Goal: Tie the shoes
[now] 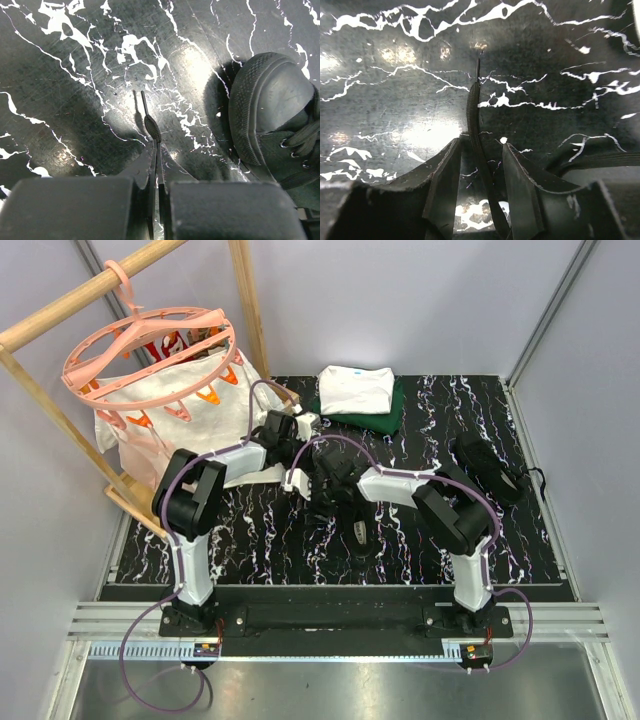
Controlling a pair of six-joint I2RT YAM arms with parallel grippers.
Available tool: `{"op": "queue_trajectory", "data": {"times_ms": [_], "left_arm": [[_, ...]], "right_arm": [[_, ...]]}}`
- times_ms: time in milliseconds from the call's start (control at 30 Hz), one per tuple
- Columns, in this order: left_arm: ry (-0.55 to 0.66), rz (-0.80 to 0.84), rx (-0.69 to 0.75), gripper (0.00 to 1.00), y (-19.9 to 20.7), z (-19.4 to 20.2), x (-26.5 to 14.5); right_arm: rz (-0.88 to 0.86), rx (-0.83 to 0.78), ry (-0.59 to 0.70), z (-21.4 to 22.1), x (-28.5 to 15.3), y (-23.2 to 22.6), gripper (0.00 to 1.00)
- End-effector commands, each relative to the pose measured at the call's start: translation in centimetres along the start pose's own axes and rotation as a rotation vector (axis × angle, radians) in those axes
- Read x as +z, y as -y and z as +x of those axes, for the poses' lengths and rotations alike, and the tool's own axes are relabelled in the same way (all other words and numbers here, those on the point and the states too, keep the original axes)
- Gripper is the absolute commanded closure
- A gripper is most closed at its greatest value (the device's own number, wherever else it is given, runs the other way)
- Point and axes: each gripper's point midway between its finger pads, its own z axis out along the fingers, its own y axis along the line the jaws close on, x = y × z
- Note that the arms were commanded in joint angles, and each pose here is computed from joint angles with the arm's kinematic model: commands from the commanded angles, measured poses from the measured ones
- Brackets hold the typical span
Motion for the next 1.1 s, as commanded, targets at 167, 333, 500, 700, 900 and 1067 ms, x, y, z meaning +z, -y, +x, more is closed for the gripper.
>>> {"op": "queue_trajectory", "data": {"times_ms": [167,333,500,700,900,1067], "left_arm": [[0.036,0.037,-0.007,1.00,0.2,-1.7,0.4],[0.034,0.067,-0.013,1.00,0.9,-1.8,0.0],[0.045,0.083,0.001,1.00,1.8,-2.5,-1.3],[0.041,0.108,0.041,1.00,3.5,-1.9,-3.6],[-0.005,0.123,0.094,1.00,5.2,1.0,-6.0],[-0.053,0.161,0.146,1.00,7.2,4.6,-7.8]], "right_arm": [[0.018,-0.099,-0.029,0.7,1.5,-0.4,0.67],[0.058,-0.078,-0.032,-0.3,0.1,-1.0,1.00],[0.102,-0.018,0.012,-3.7,-3.6,-1.3,1.00],[0.081,0.103,0.029,-6.1,-7.5,-3.3,1.00],[0.069,0.287,0.054,-4.8,-10.5,-4.7,1.00],[0.063,0.461,0.101,-3.1,-13.1,-4.9,1.00]]}}
